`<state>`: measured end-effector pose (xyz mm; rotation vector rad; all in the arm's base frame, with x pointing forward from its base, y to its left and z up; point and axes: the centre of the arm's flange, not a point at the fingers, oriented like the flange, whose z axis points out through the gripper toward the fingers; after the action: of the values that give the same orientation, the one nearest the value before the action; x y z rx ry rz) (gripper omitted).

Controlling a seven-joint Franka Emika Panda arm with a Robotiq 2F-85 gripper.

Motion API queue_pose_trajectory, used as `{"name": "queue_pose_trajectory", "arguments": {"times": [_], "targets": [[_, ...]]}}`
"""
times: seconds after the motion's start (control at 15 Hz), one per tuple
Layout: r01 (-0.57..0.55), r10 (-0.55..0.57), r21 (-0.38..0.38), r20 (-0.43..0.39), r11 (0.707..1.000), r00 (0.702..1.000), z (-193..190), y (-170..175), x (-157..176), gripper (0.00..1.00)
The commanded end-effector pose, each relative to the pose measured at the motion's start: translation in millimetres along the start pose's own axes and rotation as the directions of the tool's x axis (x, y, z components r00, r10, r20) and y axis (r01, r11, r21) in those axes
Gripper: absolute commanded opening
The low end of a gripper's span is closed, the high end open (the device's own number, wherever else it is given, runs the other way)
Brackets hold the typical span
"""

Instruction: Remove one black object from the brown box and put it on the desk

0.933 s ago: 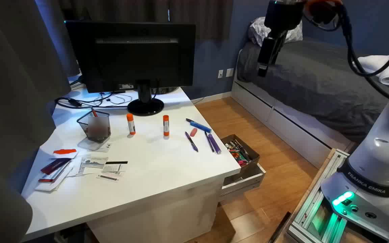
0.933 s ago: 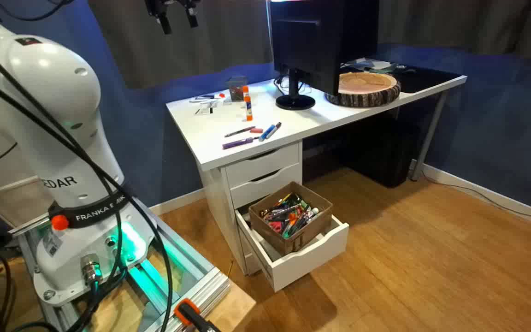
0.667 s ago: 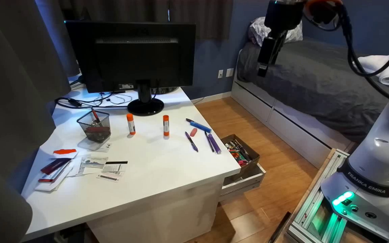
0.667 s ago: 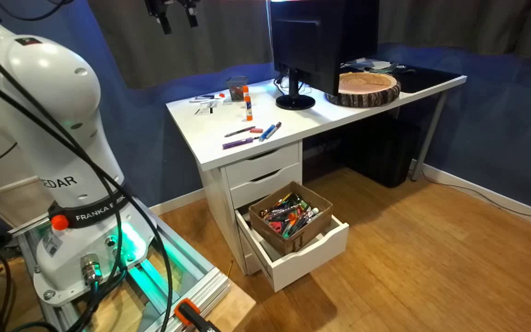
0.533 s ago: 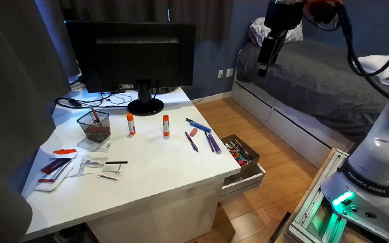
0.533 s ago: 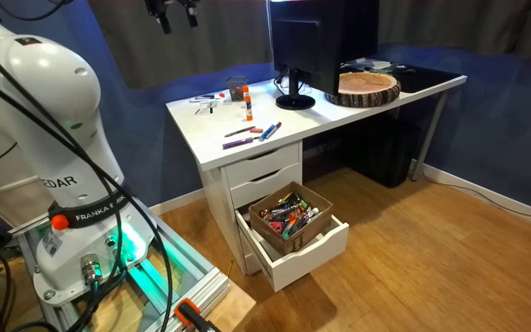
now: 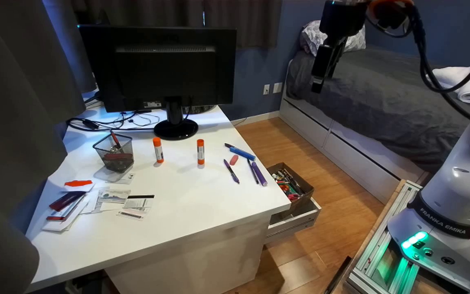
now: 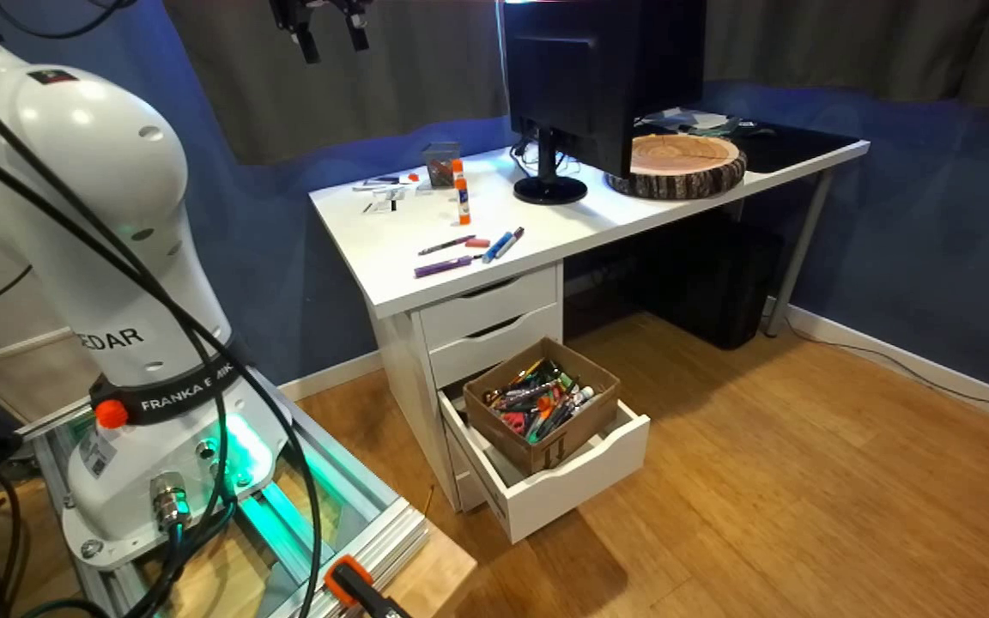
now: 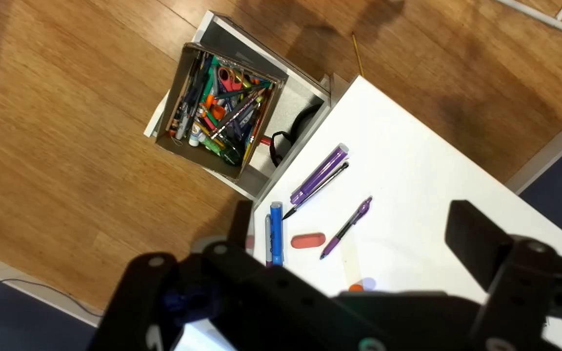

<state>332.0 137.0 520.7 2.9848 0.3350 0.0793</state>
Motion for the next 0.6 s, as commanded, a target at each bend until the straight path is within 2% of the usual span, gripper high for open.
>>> {"name": "queue_pose_trajectory", "arguments": {"times": [0.0,0.13,0.27,0.53], "targets": [[0.0,0.0,0.0,0.0,1.0,1.0,0,0,0,1.0],[-0.003,0.002,0.035,0.031,0.999,1.0,14,10,7,1.0],[-0.051,0.046,0.072,0.076,0.996,0.996,46,27,5,1.0],[-0.095,0.076,0.098,0.187,0.991,0.979,127,57,-8,1.0]]}}
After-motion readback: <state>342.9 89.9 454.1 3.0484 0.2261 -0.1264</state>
